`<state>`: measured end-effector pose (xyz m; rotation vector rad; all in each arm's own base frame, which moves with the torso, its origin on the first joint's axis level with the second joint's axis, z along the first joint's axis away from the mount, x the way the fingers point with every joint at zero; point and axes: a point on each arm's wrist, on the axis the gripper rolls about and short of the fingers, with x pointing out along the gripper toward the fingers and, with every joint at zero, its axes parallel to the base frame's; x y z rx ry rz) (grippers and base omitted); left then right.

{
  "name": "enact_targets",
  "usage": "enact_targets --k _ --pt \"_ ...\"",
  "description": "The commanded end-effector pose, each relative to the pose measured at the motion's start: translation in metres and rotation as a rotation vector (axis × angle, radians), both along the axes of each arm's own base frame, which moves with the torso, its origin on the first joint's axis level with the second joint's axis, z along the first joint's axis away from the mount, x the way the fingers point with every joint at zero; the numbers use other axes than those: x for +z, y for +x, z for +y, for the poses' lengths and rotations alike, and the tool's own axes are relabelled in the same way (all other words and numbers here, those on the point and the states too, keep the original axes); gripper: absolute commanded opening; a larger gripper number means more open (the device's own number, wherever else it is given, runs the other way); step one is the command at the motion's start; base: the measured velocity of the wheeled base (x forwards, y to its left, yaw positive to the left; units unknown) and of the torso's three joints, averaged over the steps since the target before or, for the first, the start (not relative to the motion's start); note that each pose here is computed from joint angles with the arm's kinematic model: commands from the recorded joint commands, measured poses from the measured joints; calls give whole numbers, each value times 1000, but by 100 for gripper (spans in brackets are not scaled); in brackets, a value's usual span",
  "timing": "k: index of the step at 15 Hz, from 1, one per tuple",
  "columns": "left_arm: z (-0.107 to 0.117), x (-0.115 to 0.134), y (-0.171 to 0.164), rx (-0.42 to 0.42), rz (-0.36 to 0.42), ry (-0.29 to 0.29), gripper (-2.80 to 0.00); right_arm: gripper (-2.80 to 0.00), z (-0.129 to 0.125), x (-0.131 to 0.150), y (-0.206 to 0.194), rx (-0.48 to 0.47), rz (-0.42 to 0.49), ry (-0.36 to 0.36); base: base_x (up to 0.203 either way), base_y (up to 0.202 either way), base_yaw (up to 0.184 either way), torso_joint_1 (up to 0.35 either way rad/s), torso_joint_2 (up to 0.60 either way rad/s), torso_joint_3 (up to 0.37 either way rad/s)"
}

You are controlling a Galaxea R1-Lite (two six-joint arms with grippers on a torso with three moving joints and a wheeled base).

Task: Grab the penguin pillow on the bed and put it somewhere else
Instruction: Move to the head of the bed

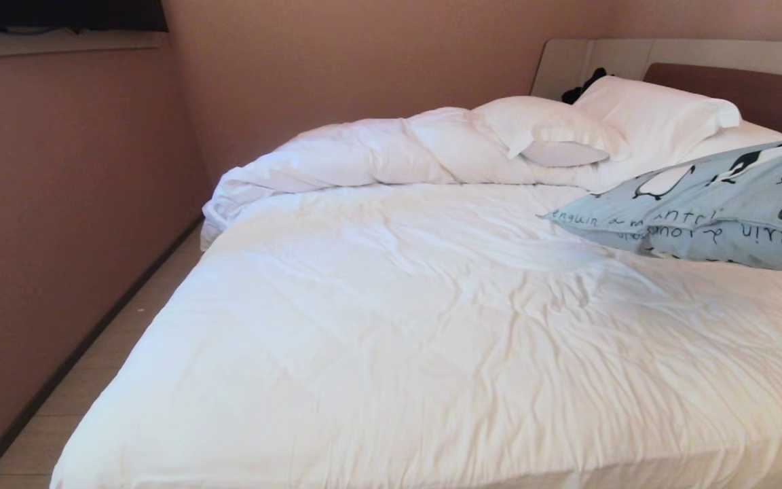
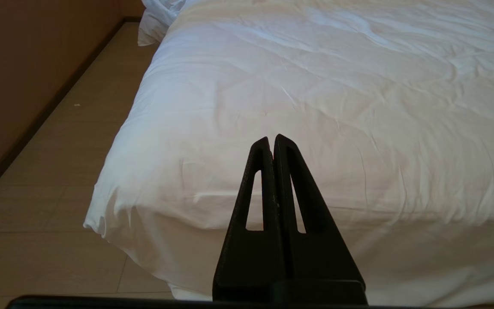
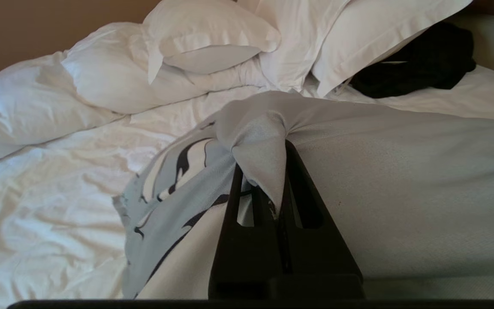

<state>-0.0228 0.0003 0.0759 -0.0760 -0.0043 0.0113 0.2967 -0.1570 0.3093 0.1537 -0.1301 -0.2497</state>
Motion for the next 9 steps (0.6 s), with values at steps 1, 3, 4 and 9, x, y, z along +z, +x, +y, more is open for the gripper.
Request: enact_targets --k 1,3,4,9 --pt "0 -1 0 1 2 -1 -280 -280 -11 -1 1 -23 -14 5 0 0 0 0 0 0" --pt "0 -1 0 1 2 -1 -280 -280 -13 1 -1 -29 -26 17 0 0 0 0 0 0" --pt "0 -1 0 1 2 -1 -280 -280 -12 3 -2 -29 -32 21 0 0 0 0 0 0" --pt "0 -1 0 1 4 -2 -280 -280 -12 4 -3 -30 -35 20 0 0 0 0 0 0"
